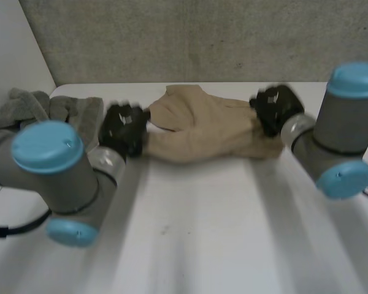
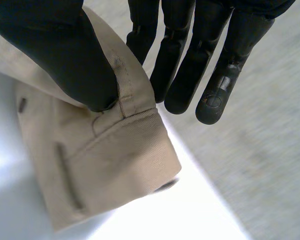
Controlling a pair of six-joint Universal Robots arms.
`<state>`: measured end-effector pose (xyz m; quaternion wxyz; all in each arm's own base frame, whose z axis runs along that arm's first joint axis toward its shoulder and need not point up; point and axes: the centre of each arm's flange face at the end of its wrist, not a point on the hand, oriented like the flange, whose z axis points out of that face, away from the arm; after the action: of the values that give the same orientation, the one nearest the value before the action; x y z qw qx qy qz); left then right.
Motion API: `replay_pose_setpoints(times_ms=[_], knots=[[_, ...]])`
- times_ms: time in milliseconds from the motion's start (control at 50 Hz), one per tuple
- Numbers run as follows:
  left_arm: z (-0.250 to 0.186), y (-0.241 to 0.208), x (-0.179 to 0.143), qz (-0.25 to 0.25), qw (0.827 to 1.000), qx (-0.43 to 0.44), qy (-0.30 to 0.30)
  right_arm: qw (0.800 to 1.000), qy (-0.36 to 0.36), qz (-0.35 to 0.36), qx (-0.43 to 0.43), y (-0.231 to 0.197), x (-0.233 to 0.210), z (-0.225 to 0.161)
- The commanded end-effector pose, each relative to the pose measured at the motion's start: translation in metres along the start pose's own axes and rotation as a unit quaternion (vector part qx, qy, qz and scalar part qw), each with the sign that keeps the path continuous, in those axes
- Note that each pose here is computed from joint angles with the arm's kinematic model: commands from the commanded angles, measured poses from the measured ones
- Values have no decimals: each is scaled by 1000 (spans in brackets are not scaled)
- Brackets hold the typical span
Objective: Fold the laundry.
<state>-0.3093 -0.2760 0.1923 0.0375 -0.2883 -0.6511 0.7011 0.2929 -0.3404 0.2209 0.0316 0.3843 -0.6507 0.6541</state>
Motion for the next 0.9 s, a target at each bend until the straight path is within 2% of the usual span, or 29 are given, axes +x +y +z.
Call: replay_pose_setpoints(times_ms=[20,180,300,360,400,440,500,600,680,800,840,900], knots=[[-40,34,22,13,991,-117,59,993,-66,7,-97,50,-38,-32],[-89,8,12,20,983,-161,84,984,-107,-35,-140,35,-33,-83],[-137,-6,17,41,968,-207,133,964,-167,-94,-186,27,-31,-127],[-160,-7,21,56,955,-240,167,952,-195,-117,-203,25,-33,-146],[-173,-6,27,65,945,-260,190,951,-199,-123,-204,24,-33,-151],[-174,-8,29,67,945,-255,194,953,-203,-118,-193,24,-35,-153],[-164,-11,27,61,953,-236,180,954,-210,-112,-184,29,-40,-154],[-112,-27,5,35,984,-142,101,957,-205,-111,-172,38,-46,-152],[-70,-27,-9,25,994,-83,59,959,-201,-108,-168,42,-50,-152],[-15,-14,-4,17,996,-31,85,960,-202,-99,-169,44,-54,-155],[5,-1,2,16,994,-32,106,960,-203,-97,-170,45,-54,-155],[30,17,-1,14,993,-40,107,961,-199,-93,-169,46,-54,-154]])
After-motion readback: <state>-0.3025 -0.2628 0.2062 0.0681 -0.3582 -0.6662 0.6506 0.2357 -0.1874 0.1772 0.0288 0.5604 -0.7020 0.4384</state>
